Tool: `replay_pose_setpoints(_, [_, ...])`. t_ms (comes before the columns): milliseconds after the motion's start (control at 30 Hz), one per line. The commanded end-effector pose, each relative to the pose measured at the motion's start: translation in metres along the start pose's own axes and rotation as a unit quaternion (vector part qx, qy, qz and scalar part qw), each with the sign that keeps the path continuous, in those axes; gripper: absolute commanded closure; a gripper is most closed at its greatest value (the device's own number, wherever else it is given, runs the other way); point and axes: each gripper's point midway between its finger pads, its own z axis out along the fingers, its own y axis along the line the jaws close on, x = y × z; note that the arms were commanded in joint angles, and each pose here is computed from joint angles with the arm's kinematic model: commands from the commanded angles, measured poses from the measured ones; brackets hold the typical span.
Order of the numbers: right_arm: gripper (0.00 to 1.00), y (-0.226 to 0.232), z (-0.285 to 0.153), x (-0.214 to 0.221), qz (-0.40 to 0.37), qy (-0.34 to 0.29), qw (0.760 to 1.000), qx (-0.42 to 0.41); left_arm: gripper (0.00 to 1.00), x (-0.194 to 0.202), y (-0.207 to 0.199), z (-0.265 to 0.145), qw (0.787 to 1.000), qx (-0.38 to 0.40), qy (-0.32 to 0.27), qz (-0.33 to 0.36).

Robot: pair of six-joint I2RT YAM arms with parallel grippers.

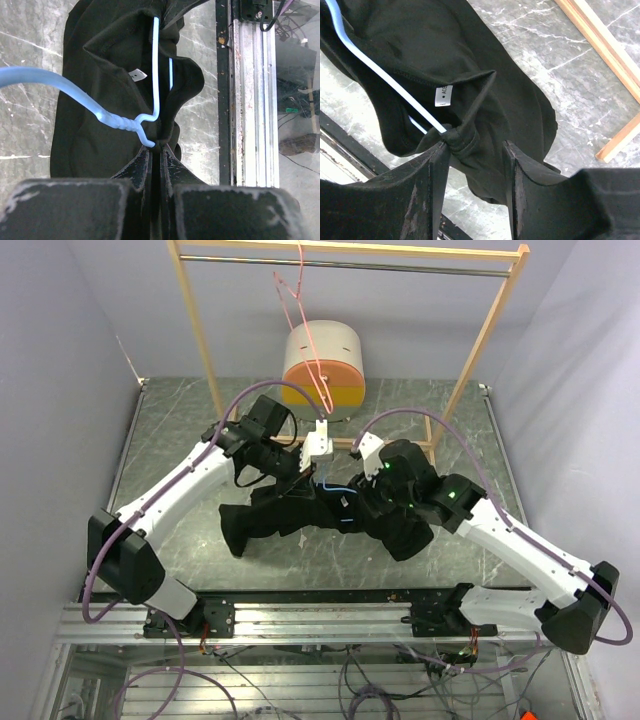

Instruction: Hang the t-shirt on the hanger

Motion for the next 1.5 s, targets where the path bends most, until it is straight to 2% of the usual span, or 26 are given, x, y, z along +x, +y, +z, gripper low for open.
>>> replay_pose_setpoints(0, [0.57, 0.002, 0.008, 0.002, -0.019, -0.008, 1.000, -0.007, 0.93, -0.018, -0.007, -0.005, 0.999, 0.029, -0.029, 0.016])
replay_pose_setpoints(100, [0.63, 0.006, 0.010, 0.000, -0.022, -0.013, 0.999, -0.023, 0.93, -0.017, -0.008, -0.006, 0.999, 0.034, -0.028, 0.018])
replay_pose_setpoints(167, [0.77, 0.011, 0.011, -0.001, -0.026, -0.016, 0.999, -0.042, 0.93, -0.016, -0.008, -0.006, 0.999, 0.033, -0.027, 0.024])
replay_pose_setpoints(233, [0.97, 0.013, 0.012, -0.003, -0.030, -0.018, 0.998, -0.054, 0.93, -0.015, -0.007, -0.006, 0.999, 0.028, -0.026, 0.031])
replay_pose_setpoints(267, [1.00, 0.014, 0.012, -0.004, -0.031, -0.019, 0.998, -0.059, 0.93, -0.015, -0.006, -0.007, 0.999, 0.025, -0.026, 0.032])
replay_pose_setpoints(500, [1.00, -0.004, -0.012, -0.033, -0.009, -0.074, 0.995, -0.064, 0.92, -0.006, 0.004, -0.015, 0.999, -0.010, -0.013, 0.028])
replay_pose_setpoints(600, [1.00, -0.020, -0.025, -0.042, 0.004, -0.099, 0.994, -0.055, 0.88, -0.001, 0.008, -0.021, 0.999, -0.026, -0.012, 0.018])
replay_pose_setpoints(900, [1.00, -0.027, -0.033, -0.051, 0.011, -0.120, 0.991, -0.056, 0.80, 0.012, 0.006, -0.030, 1.000, -0.022, 0.000, -0.002])
replay_pose_setpoints(1467, [1.00, -0.038, -0.049, -0.061, 0.022, -0.152, 0.988, -0.027, 0.78, 0.025, 0.005, -0.036, 1.000, -0.014, 0.013, -0.019])
